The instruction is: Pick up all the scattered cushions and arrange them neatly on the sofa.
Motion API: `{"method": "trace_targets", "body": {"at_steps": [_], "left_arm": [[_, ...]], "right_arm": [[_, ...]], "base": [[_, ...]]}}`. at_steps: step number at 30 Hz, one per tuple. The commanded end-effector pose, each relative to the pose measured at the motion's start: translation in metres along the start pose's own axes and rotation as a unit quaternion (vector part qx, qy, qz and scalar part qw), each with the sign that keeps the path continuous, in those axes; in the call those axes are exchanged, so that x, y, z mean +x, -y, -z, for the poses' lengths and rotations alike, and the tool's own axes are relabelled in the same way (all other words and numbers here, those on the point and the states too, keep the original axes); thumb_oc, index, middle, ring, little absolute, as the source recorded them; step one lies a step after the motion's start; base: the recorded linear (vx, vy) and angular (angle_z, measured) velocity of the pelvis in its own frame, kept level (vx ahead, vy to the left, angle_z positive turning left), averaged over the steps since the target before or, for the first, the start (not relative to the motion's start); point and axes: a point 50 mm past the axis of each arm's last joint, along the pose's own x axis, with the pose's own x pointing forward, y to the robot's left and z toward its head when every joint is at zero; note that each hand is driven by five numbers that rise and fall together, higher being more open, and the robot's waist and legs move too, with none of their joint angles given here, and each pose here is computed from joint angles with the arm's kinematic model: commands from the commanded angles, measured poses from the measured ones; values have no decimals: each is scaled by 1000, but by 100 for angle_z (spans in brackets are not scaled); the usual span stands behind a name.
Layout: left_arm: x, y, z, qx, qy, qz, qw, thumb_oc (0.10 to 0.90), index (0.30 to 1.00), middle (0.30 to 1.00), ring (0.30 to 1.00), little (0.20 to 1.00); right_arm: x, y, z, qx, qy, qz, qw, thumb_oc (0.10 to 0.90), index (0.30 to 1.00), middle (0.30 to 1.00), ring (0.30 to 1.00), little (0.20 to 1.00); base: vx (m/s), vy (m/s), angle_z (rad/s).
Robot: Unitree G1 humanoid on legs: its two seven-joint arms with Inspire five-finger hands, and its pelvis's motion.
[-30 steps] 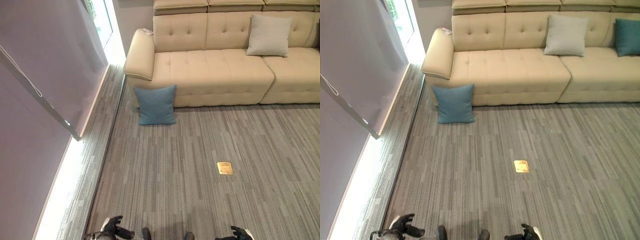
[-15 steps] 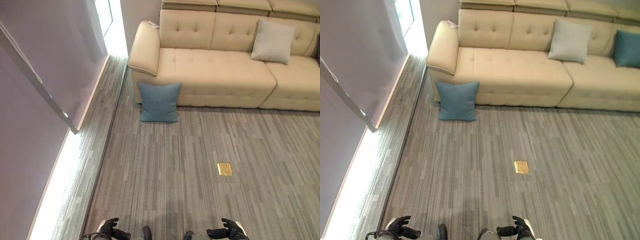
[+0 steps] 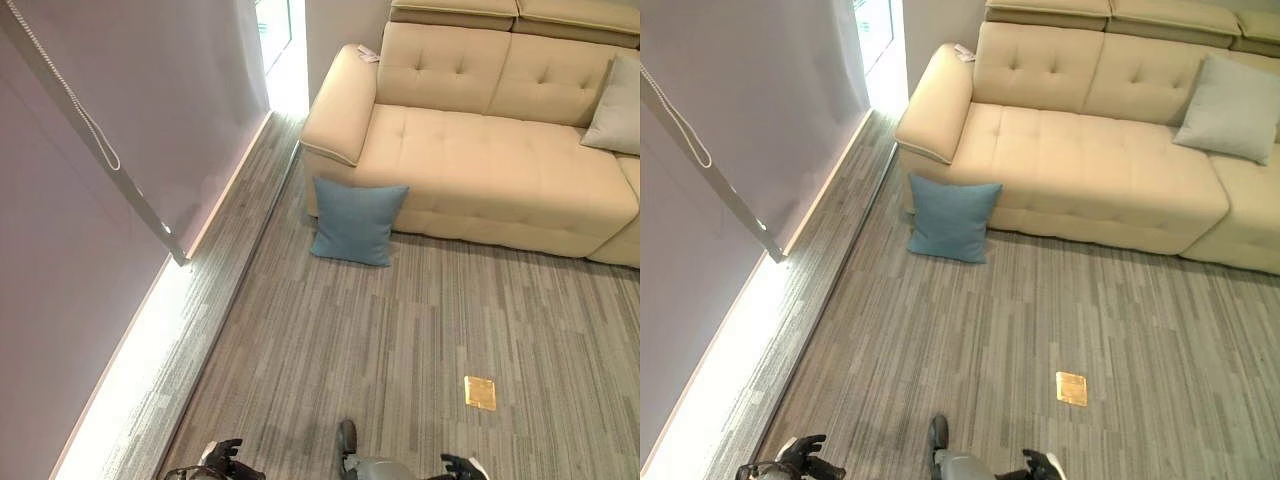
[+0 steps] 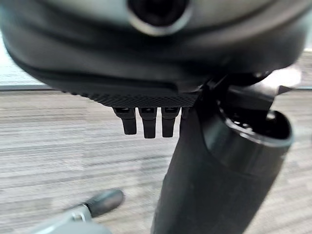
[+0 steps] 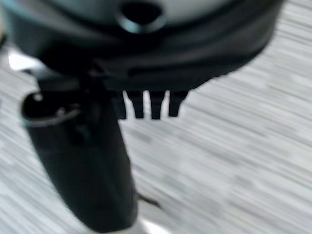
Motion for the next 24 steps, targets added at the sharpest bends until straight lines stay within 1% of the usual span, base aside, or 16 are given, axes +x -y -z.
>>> {"method": "trace_targets", "body": {"at_steps": [1,6,12,15,19,24], "left_arm": [[4,-13,-29,10,51,-17,999,800,900,900,900,900],[4,-15,-32,14,54,-21,998,800,900,900,900,900],[4,-15,-29,22,51,-21,998,800,900,900,900,900],[3,-16,-28,19,52,-22,998,800,900,900,900,900],[2,-13,-14,20,28,-18,999,800,900,900,900,900],[3,-20,-18,17,34,-25,999,800,900,900,900,900]], "right_arm": [[3,18,-14,11,33,25,999,800,900,900,900,900],[3,22,-11,21,26,33,999,800,900,900,900,900],[2,22,-4,13,12,37,999,800,900,900,900,900],[1,21,-2,10,10,37,999,800,900,900,900,900],[0,16,4,-3,0,29,1000,800,900,900,900,900],[2,10,-8,-3,20,16,1000,800,900,900,900,900]], "base": [[87,-136,37],[139,-75,29],[236,16,8],[170,59,-32],[292,166,-33],[232,183,-33]]}}
